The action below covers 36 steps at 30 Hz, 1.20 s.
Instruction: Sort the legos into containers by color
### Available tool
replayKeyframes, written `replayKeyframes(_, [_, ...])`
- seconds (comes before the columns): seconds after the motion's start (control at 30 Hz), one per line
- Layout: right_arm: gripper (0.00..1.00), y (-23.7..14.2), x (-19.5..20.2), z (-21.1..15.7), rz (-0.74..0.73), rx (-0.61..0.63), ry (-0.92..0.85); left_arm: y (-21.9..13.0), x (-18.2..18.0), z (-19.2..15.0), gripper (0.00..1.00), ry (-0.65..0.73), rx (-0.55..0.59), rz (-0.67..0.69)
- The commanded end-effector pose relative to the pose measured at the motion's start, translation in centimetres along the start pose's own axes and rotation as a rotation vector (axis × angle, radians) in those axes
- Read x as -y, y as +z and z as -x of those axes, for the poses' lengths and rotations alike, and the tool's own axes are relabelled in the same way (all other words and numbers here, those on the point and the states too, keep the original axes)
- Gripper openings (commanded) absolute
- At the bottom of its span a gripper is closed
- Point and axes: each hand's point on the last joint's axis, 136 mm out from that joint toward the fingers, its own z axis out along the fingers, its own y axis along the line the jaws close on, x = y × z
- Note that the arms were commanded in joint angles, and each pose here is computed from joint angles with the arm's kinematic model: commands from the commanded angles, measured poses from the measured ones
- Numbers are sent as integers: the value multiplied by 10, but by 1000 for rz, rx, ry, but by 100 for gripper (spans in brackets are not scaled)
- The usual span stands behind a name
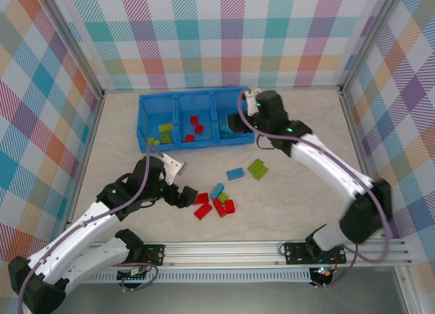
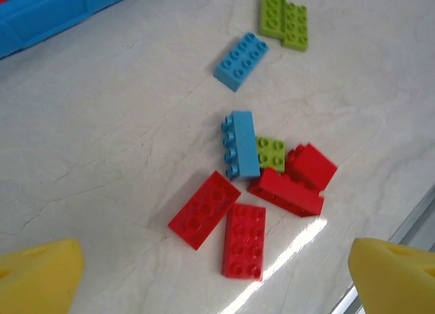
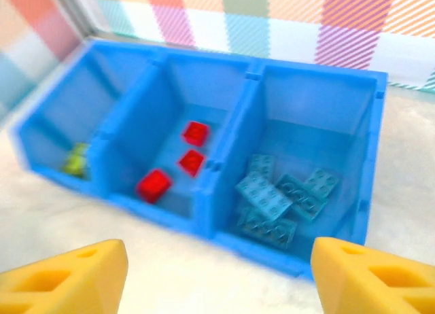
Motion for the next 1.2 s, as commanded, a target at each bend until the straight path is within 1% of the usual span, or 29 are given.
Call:
replayKeyframes(0.0, [82,-41,-33,-50,207,-155,60,6,-17,4,100,-356,2,135])
replayKeyframes(0.03, [84,-54,-39,-63,246,-190,84,12,-24,-1,98,-447,-15,182])
replayKeyframes(0.1, [87,-73,-49,-87,310,-258,140,25,-24,-10,97,-566,-60,201])
replayKeyframes(0.17, [90,-85,-56,-111,357,-326,197,42,-14,-19,98,-621,-112,184])
replayKeyframes(0.27, [95,-90,-58,-133,379,-389,242,68,-4,-35,97,-689,-168,197])
replayKeyframes(0.37, [99,-90,-56,-143,366,-415,253,90,-1,-52,98,-692,-242,237])
replayKeyframes(0.43, [100,-90,-55,-143,363,-418,257,100,-4,-61,98,-697,-275,271])
replayKeyframes(0.57, [100,-92,-56,-138,364,-395,256,116,-11,-72,93,-700,-304,311])
replayKeyframes(0.67, [100,-93,-54,-138,350,-385,252,121,-18,-81,92,-685,-324,357])
replayKeyframes(0.8, [100,-91,-53,-137,348,-383,258,128,-19,-89,89,-668,-347,354])
replayKeyframes(0.97, [100,-87,-53,-136,344,-379,270,125,-31,-103,82,-628,-395,437])
replayKeyframes(1.07, [100,-85,-51,-137,335,-378,279,118,-41,-111,73,-596,-425,499])
replayKeyframes(1.17, [100,-85,-53,-137,342,-381,285,113,-44,-114,62,-589,-430,518])
